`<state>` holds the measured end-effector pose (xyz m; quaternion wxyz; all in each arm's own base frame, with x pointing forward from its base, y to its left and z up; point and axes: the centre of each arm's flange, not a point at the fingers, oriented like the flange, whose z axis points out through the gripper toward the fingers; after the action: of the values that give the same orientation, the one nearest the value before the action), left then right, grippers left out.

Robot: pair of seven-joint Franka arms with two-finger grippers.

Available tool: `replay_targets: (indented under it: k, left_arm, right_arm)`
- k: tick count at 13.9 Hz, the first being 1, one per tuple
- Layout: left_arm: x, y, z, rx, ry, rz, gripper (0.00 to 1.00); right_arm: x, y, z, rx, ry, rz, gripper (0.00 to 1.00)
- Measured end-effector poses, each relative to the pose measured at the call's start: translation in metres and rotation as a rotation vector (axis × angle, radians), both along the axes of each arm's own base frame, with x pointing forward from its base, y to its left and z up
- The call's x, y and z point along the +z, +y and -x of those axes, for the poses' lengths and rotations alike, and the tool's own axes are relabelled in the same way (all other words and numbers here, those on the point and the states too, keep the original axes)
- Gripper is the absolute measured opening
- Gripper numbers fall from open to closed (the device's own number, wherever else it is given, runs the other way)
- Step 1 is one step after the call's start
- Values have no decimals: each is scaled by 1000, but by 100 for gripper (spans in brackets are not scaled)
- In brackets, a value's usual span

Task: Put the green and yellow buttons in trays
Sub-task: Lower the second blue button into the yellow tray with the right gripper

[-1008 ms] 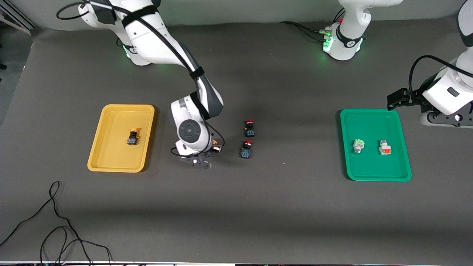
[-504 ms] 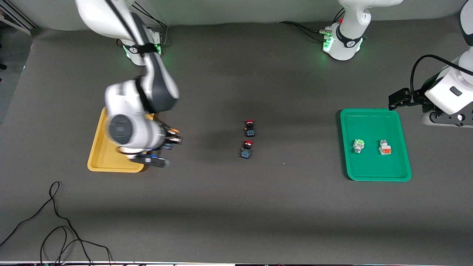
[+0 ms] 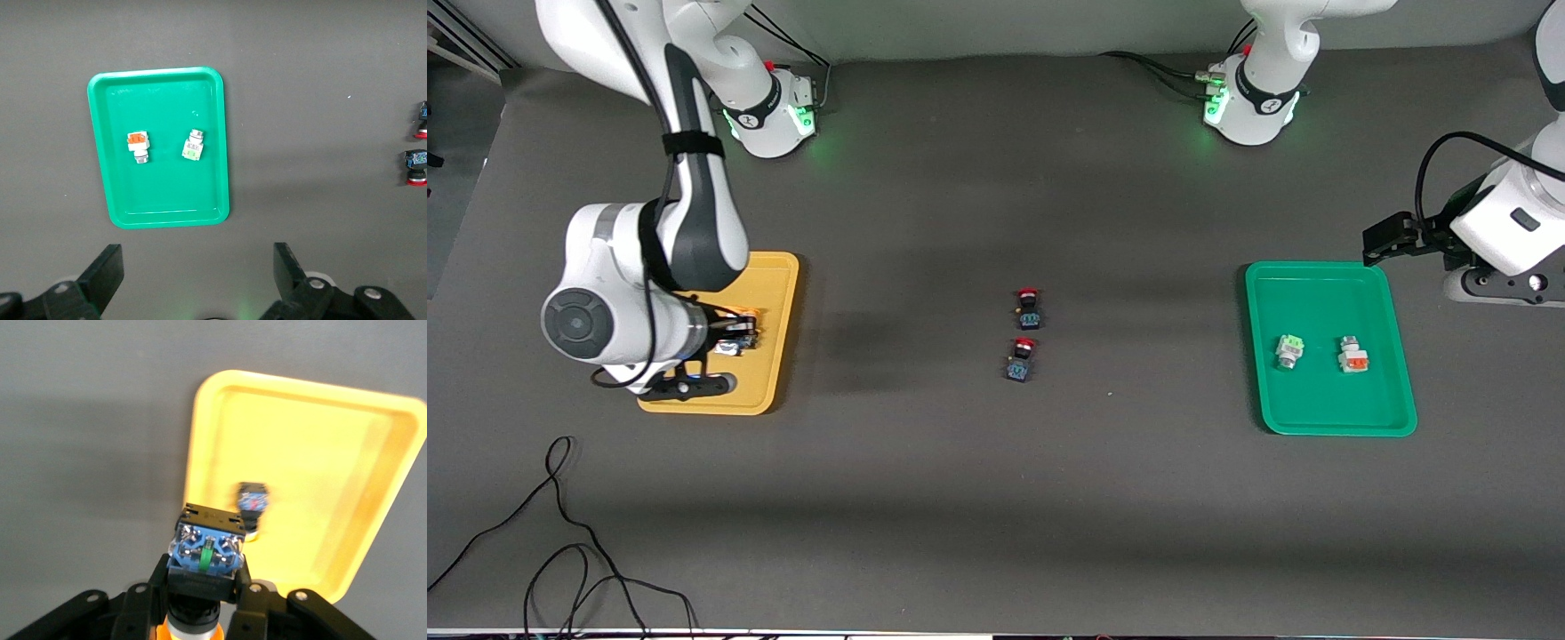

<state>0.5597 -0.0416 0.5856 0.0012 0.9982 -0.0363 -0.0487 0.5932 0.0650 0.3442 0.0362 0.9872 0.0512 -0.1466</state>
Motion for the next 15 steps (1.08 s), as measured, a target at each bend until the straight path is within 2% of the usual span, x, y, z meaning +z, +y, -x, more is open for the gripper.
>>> replay_targets:
  k: [3,7,15]
  left_arm:
    - [0,0,0,0,0,0,100]
    - [0,0,0,0,1,0,100]
    - [0,0,0,0,2,0,100]
  right_arm:
    - [-34,-49,19,45,-29,-12,40]
    - [-94,-79,60,106,-87,-4,40]
    - [-121,-110,82,133,-138,23,40]
